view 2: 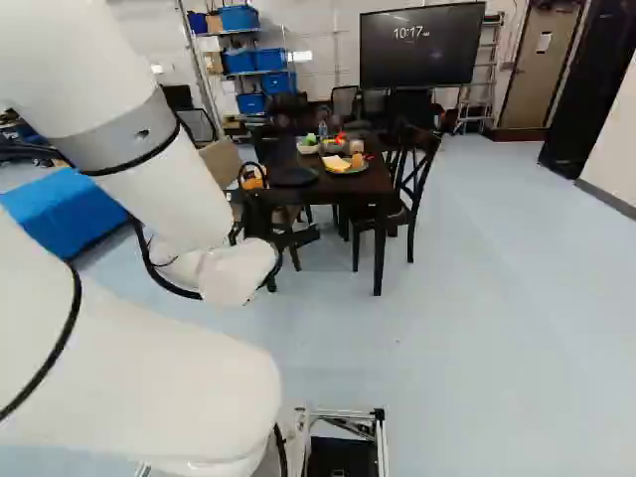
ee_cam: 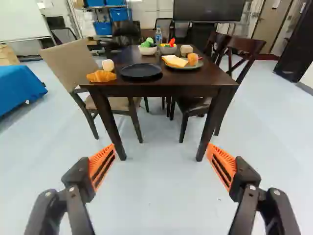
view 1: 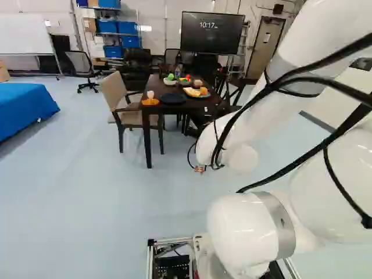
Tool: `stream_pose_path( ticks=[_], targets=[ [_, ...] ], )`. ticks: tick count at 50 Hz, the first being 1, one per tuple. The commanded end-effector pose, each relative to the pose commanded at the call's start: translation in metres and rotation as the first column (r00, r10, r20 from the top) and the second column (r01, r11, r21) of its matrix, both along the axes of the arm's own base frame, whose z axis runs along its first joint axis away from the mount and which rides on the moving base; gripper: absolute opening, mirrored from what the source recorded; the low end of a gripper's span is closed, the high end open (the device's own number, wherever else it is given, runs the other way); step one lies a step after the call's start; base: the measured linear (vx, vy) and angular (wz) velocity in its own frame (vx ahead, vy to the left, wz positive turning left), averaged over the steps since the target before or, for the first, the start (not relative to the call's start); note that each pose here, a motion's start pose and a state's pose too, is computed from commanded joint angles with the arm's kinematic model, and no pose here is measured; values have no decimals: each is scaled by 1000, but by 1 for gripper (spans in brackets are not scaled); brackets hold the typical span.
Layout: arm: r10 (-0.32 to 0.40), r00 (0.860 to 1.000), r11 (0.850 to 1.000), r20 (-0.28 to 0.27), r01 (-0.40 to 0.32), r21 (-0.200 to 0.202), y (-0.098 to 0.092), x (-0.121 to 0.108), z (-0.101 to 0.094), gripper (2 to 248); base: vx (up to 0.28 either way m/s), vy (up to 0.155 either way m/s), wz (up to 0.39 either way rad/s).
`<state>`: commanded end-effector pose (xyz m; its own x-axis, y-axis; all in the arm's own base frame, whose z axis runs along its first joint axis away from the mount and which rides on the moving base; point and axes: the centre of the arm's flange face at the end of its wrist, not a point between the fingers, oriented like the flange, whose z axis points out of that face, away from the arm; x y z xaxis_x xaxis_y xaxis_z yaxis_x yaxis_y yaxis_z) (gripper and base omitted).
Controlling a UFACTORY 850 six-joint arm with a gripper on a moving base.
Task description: Move the croissant to the empty plate
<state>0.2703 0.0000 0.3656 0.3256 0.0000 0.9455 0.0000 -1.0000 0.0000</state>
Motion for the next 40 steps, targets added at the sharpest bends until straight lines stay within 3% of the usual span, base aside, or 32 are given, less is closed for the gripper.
stream_pose_path(
  ticks=[40],
  targets=[
    [0,1000,1000,0,0,0,0,0,0,247,0,0,0]
  ],
)
